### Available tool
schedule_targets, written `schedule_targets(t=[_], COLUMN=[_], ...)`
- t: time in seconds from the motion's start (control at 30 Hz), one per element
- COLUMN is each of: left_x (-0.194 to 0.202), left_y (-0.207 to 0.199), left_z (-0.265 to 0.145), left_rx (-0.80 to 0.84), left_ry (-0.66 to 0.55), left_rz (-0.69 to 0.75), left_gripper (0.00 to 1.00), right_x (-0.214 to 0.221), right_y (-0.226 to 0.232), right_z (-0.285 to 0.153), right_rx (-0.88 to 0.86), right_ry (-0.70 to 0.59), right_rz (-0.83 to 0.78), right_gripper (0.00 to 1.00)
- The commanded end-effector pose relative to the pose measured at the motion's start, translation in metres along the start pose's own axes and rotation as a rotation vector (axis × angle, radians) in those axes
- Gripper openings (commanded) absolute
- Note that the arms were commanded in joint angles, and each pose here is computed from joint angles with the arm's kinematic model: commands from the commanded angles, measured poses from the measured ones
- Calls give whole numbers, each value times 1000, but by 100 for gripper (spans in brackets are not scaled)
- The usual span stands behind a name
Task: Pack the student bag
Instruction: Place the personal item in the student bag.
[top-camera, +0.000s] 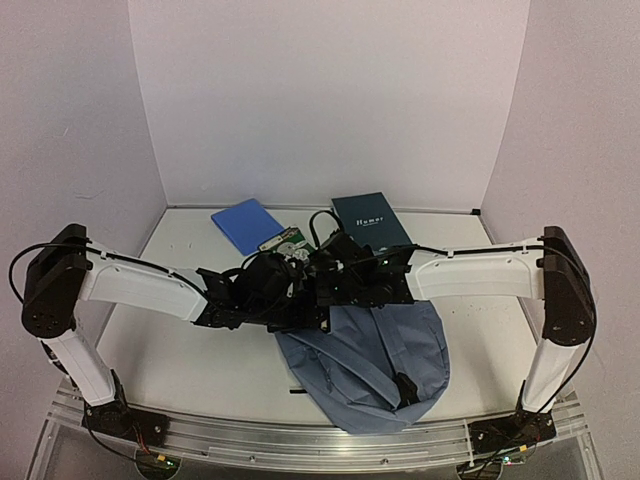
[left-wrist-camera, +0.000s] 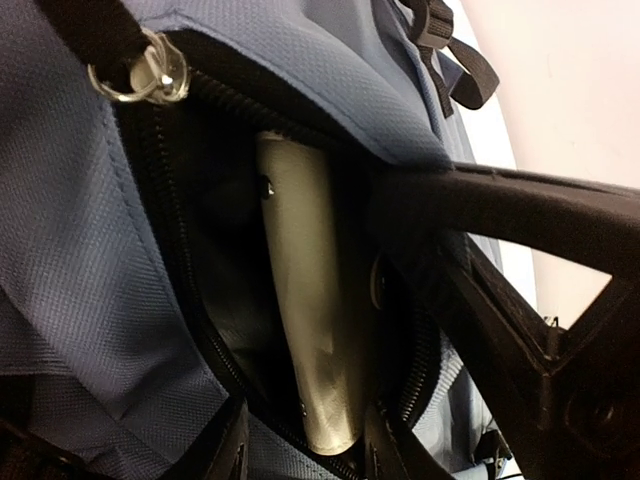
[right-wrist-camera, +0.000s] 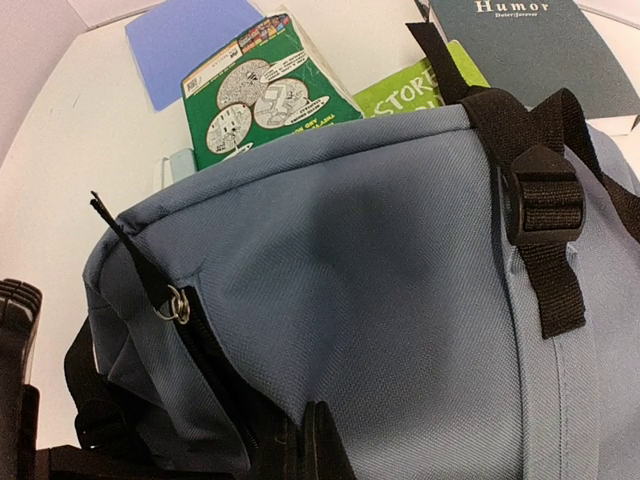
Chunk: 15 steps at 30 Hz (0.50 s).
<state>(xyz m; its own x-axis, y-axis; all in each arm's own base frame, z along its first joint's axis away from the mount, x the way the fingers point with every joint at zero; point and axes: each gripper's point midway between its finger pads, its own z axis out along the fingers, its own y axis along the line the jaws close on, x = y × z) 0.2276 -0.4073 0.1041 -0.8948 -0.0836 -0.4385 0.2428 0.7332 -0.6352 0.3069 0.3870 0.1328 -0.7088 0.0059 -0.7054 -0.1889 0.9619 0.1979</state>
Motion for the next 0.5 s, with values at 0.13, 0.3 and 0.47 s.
schedule_targets(t=[0.13, 0.3, 0.47], left_x=[-1, 4, 5], left_y=[-35, -49, -65], left_z=[-8, 3, 14], left_rx=[119, 174, 234], left_ry=[36, 80, 111], left_rz=[23, 45, 75], left_gripper=[21, 14, 12], right_x=[-40, -40, -41], right_y=[18, 20, 23], right_z=[-21, -20, -19], right_rx=[-82, -84, -92], right_ry=[-127, -125, -123], right_rz=[92, 84, 78], right_gripper=[0, 0, 0])
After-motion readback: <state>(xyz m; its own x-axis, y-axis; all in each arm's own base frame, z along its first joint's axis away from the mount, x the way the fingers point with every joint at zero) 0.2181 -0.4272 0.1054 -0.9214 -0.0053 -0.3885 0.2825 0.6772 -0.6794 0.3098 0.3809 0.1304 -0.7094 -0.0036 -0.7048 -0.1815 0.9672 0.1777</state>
